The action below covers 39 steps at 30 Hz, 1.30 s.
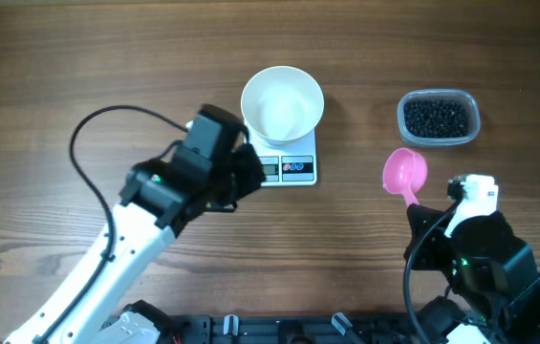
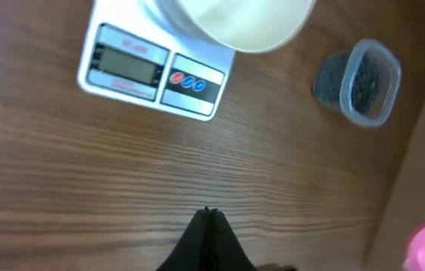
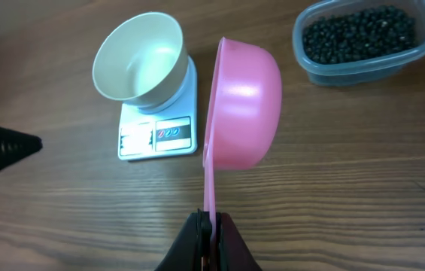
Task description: Scoop item into bowl and weigh 150g on scale
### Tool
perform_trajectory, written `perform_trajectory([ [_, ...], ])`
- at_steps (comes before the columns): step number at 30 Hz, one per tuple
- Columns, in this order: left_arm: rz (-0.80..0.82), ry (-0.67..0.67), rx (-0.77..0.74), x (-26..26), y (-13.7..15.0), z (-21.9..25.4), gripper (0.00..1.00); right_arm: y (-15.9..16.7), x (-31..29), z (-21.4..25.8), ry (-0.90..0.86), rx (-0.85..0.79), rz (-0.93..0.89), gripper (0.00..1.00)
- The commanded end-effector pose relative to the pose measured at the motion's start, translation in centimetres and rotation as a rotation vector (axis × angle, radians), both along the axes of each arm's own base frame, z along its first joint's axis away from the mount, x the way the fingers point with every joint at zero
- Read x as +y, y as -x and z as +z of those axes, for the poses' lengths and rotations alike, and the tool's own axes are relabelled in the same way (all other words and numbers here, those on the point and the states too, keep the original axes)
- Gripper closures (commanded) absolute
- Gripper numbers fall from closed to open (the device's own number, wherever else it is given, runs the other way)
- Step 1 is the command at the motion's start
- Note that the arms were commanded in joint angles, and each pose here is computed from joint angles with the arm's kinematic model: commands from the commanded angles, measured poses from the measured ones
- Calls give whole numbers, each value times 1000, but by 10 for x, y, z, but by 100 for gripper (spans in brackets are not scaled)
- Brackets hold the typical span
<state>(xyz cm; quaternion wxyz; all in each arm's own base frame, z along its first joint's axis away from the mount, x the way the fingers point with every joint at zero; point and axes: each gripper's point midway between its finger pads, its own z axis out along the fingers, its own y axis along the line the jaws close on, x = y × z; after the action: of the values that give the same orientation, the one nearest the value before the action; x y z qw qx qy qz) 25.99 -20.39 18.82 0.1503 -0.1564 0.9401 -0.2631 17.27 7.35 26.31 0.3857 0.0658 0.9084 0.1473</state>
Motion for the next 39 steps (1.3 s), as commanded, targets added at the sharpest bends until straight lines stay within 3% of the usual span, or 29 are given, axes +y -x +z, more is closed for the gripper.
perform_trajectory([
  [1, -130, -138, -137, -10, -14, -8, 96, -4, -8, 9, -34, -28, -80, 96],
  [11, -422, -355, -306, -48, -47, -56, 96, -8, -7, 15, -91, -44, -123, 96],
  [24, -476, -444, -232, -58, -65, -129, 96, -13, -3, 22, -116, -74, -122, 96],
  [39, -463, -503, -205, -52, -70, -151, 96, -13, -3, 23, -117, -75, -122, 96],
])
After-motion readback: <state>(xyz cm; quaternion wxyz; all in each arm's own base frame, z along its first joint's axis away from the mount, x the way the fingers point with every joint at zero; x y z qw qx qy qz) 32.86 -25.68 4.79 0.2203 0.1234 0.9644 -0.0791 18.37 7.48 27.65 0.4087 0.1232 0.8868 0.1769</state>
